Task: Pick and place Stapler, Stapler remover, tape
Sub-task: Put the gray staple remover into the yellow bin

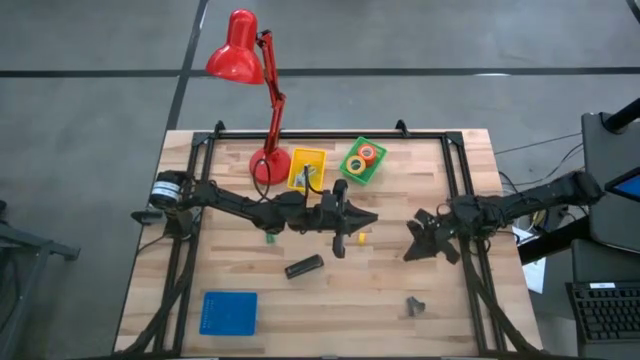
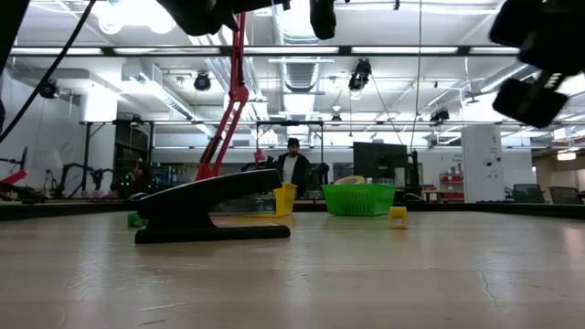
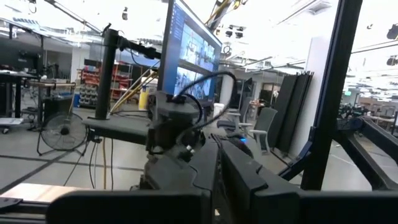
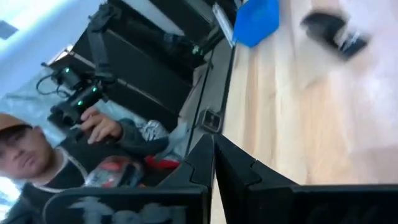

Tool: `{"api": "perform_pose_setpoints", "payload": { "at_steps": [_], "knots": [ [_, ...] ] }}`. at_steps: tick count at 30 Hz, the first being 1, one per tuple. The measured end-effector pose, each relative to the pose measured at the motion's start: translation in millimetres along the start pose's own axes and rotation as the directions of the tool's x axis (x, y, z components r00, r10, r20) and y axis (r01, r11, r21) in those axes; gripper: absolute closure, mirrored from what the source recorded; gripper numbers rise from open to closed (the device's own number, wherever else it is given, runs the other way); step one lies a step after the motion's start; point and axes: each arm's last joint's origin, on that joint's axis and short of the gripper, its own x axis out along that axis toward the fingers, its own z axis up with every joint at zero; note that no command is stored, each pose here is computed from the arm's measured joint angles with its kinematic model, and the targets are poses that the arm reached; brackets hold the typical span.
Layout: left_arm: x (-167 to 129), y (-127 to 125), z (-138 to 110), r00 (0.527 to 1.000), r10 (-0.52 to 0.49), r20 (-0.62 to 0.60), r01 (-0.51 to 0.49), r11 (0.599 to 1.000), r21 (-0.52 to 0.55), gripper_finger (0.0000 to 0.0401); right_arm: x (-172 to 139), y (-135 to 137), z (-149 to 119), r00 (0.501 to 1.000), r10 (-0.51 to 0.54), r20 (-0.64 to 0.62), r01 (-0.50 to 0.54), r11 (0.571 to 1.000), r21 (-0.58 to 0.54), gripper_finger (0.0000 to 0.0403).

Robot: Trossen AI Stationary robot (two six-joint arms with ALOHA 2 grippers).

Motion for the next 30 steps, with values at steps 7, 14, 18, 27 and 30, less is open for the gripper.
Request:
{"api": "perform_pose_setpoints", "payload": {
  "at_steps": [7,14,18,27,30],
  "knots": [
    [0,0,0,1.000,0.000,0.000,0.000,1.000,-0.002,0.0378,17,3,-34,0.973,-0.093,-0.210,0.138,0.968,0.209,0.0390],
    [0,0,0,1.000,0.000,-0.001,0.000,1.000,-0.009,0.0378,35,7,-53,0.917,-0.149,-0.370,0.275,0.908,0.316,0.0372],
    [0,0,0,1.000,0.000,-0.001,0.000,1.000,-0.010,0.0378,44,6,-61,0.867,-0.185,-0.462,0.351,0.886,0.303,0.0340],
    [-1,0,-2,1.000,0.001,-0.012,-0.001,1.000,-0.022,0.0378,66,-1,-71,0.760,-0.237,-0.606,0.502,0.806,0.315,0.0288],
    [-1,0,-3,1.000,0.001,-0.014,-0.001,1.000,-0.023,0.0378,73,3,-71,0.730,-0.247,-0.637,0.526,0.798,0.294,0.0264]
  ]
}}
